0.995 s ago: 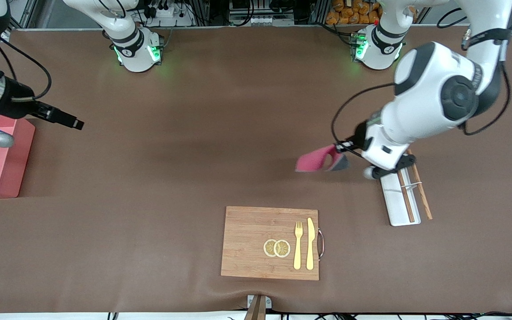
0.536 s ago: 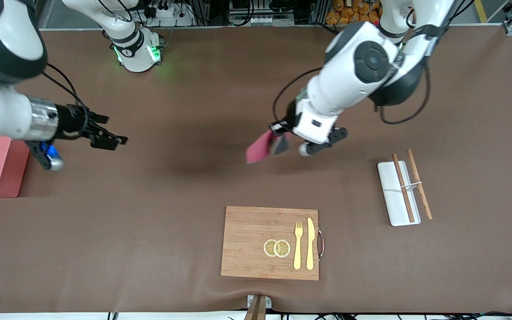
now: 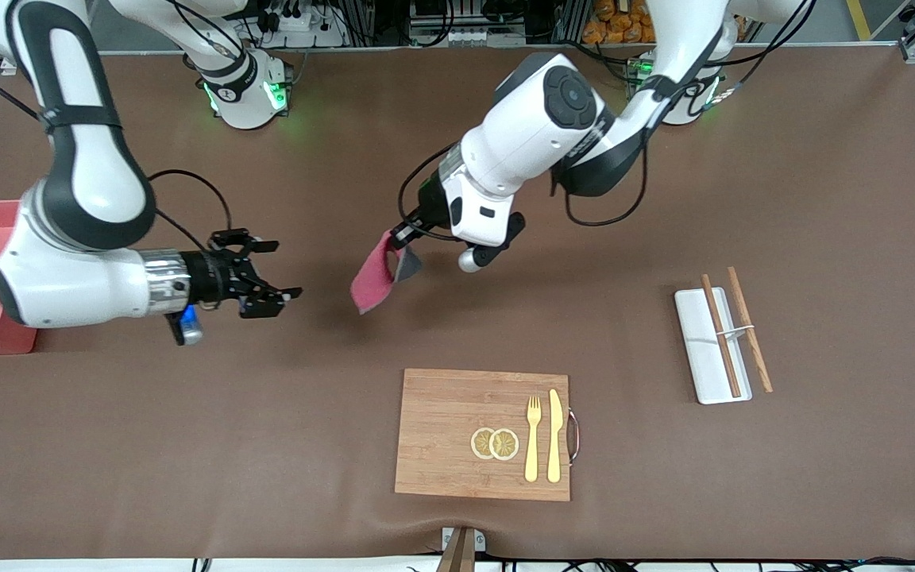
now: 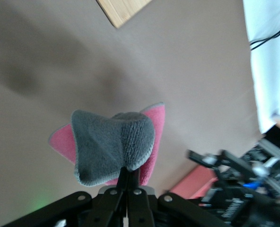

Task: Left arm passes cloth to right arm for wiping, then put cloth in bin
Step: 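Carry the cloth toward the right gripper while the right gripper grasps it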

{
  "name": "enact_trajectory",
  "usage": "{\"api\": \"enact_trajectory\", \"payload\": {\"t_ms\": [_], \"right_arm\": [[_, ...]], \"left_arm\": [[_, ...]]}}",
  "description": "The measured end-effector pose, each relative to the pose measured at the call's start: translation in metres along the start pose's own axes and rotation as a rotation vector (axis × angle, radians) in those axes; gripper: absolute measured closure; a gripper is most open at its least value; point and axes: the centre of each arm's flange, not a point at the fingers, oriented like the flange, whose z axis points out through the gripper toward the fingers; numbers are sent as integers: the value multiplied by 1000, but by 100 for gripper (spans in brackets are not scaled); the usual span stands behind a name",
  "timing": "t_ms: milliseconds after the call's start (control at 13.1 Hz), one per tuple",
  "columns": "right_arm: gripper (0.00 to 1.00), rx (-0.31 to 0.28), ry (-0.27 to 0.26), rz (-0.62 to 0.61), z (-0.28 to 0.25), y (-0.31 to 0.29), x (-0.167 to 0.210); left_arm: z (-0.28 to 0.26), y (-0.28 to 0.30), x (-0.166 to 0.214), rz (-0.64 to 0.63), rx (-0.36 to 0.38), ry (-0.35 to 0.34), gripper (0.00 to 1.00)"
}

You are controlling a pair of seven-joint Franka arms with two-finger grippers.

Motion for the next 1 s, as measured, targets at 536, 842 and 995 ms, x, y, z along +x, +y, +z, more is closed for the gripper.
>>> {"api": "enact_trajectory", "payload": {"t_ms": [536, 842, 995], "right_arm": [[0, 9, -30, 61, 47, -21, -43], [36, 19, -23, 55, 72, -31, -48], [59, 25, -19, 52, 74, -33, -49]], "left_arm": [[23, 12, -5, -197, -133, -32, 99], [24, 13, -5, -210, -137, -33, 99], [24, 13, -5, -210, -137, -33, 99]]}}
